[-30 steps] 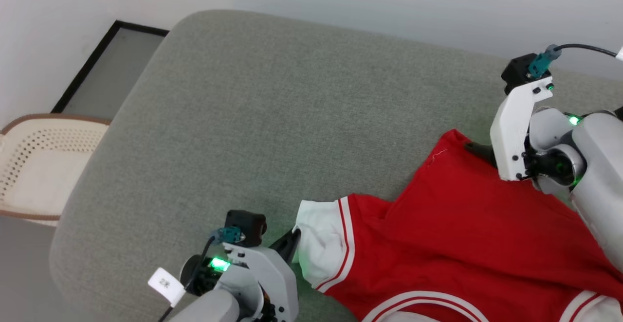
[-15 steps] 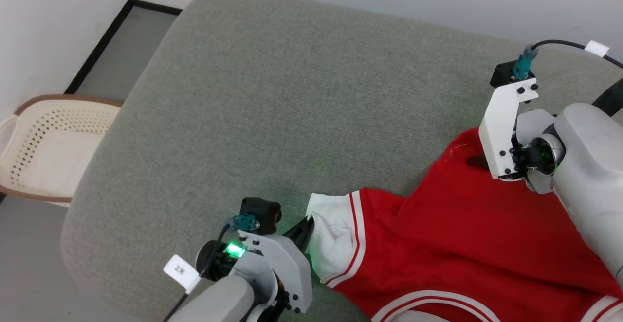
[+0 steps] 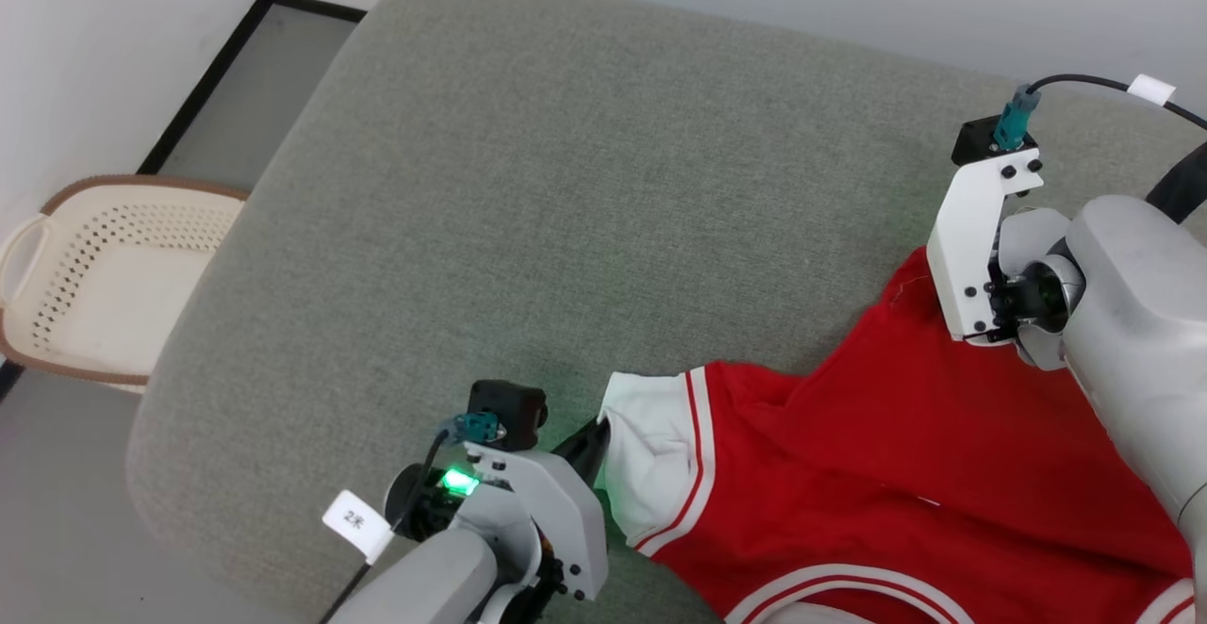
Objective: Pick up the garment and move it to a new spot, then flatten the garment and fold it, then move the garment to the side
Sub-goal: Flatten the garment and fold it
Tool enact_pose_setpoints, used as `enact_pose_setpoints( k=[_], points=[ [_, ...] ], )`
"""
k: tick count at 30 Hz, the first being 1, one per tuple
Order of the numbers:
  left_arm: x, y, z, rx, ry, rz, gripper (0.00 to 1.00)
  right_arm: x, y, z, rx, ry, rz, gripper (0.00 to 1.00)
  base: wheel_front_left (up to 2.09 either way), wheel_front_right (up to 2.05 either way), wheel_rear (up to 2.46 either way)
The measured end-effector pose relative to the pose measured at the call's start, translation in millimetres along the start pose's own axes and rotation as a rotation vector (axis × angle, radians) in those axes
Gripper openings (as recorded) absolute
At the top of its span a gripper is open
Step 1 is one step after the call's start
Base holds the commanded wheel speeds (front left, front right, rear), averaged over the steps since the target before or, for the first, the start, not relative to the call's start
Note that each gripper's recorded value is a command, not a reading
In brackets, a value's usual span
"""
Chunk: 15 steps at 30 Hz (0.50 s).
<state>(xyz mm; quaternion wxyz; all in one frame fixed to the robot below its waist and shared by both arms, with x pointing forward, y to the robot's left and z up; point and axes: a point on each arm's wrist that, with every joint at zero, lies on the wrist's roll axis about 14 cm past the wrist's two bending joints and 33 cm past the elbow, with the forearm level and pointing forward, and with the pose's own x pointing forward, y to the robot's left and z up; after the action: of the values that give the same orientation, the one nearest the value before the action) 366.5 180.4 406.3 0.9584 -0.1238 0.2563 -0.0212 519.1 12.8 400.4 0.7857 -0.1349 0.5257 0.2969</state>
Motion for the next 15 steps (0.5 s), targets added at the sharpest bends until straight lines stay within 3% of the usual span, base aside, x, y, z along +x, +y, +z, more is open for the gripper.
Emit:
enact_pose_setpoints(
  k=[6, 15],
  points=[
    [0, 11, 9, 0.010, -0.017, 0.018, 0.00, -22, -5, 27, 0.023, -0.147, -0.009, 0.00, 0.00, 0.00, 0.00],
    [8, 28, 80, 0.125, -0.071, 0.006, 0.00, -79, -13, 65, 0.055, -0.386, -0.042, 0.00, 0.00, 0.00, 0.00]
  ],
)
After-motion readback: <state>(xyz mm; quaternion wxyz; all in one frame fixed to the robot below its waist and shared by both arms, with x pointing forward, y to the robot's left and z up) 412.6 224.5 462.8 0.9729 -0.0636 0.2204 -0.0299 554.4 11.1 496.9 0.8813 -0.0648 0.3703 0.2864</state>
